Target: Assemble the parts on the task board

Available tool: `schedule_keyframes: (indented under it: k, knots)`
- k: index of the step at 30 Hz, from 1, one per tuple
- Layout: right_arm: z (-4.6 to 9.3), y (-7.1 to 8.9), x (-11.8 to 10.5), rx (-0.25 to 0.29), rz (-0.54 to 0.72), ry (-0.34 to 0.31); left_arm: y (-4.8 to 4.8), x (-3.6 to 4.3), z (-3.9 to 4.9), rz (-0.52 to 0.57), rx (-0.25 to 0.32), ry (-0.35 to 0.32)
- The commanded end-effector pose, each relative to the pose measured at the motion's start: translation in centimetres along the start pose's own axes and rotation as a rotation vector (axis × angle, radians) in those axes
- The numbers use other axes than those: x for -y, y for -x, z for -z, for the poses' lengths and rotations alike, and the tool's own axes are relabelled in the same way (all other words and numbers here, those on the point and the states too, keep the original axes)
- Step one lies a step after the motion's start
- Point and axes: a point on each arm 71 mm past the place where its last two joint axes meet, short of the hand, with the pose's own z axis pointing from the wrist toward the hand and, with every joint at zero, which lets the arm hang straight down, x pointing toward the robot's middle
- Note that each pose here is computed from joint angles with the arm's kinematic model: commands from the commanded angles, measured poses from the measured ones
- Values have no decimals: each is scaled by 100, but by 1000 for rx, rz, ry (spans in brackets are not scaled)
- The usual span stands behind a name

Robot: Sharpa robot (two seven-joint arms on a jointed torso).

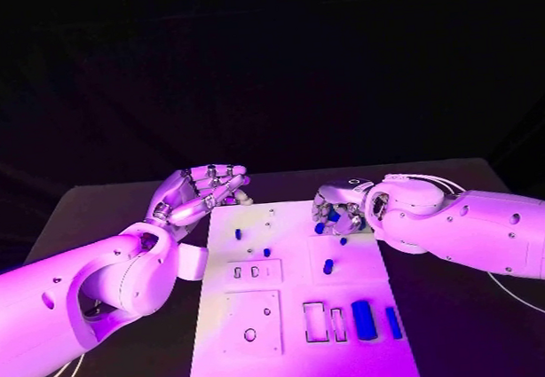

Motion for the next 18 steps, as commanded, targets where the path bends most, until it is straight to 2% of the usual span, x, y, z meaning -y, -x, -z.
schedule_keyframes:
  k: [1,18]
  knots:
    - [-6,-8,-7,-4,12,0,-35,17,-5,16,-25,-6]
    - [-25,-31,-73,0,1,22,-42,26,-10,23,-28,-8]
